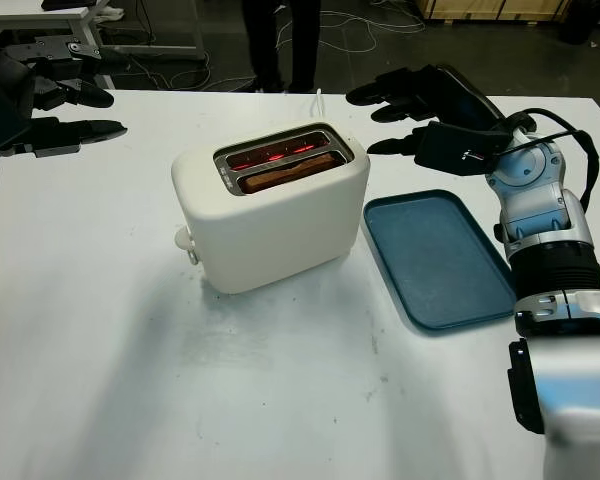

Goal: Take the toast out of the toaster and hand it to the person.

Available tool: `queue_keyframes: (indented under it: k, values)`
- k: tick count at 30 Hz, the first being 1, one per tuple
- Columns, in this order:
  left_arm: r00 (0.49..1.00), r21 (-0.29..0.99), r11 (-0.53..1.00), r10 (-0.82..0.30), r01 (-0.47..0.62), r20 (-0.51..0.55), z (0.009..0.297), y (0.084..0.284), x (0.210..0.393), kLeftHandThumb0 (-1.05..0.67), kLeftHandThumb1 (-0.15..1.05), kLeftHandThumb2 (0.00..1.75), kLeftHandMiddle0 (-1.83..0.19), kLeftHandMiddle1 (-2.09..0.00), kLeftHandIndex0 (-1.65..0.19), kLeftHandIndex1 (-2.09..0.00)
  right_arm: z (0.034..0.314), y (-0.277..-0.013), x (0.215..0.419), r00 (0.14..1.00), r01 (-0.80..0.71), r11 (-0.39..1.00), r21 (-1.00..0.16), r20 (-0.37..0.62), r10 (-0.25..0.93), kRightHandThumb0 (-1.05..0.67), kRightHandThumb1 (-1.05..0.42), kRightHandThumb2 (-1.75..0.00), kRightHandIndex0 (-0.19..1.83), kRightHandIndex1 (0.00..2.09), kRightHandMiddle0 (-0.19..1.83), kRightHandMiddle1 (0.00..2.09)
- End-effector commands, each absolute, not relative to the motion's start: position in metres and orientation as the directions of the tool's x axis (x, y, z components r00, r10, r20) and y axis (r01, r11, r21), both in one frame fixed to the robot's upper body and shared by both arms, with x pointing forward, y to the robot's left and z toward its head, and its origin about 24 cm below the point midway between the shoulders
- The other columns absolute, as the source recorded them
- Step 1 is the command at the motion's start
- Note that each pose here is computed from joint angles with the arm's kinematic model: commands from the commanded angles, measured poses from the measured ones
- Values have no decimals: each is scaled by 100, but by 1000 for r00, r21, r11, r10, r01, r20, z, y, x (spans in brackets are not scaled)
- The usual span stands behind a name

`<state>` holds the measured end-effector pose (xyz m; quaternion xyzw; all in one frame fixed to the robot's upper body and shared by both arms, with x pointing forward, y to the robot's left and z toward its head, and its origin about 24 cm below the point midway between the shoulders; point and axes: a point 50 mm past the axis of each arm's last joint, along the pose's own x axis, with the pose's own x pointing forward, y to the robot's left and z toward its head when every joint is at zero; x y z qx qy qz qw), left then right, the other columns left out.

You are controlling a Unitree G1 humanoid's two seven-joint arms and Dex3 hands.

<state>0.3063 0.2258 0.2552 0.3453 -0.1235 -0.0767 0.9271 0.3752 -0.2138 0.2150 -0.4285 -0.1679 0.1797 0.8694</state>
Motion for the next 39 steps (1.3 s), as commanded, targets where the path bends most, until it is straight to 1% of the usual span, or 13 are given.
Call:
queue_keyframes:
  k: [1,8,13,25,32,39]
  values:
    - [956,669,742,-229,50,182,258,226,305,-29,86,0,-21,-92,-44,-37,221,-214,375,873,-151,564,-811,158,461,-25,-78,0,85,1,77,0]
    - [955,668,742,-236,56,181,258,227,308,-33,85,0,-23,-93,-45,-38,221,-214,375,877,-146,562,-814,156,455,-23,-78,0,86,1,78,1]
    - [954,660,749,-237,58,184,258,226,308,-30,84,0,-22,-94,-44,-38,222,-214,375,877,-145,554,-820,153,456,-24,-78,0,85,0,78,0]
    - [956,660,749,-232,57,180,257,226,307,-28,85,0,-19,-96,-42,-40,220,-213,376,874,-141,556,-819,161,458,-25,-78,0,87,1,78,0]
    - [955,652,756,-232,58,183,256,226,307,-29,85,0,-19,-96,-42,-40,221,-214,376,877,-144,549,-824,151,456,-31,-79,0,86,1,78,0]
    - [959,665,745,-225,54,174,257,226,306,-29,86,1,-19,-95,-41,-40,220,-214,376,877,-151,559,-815,151,457,-28,-79,0,85,0,77,0]
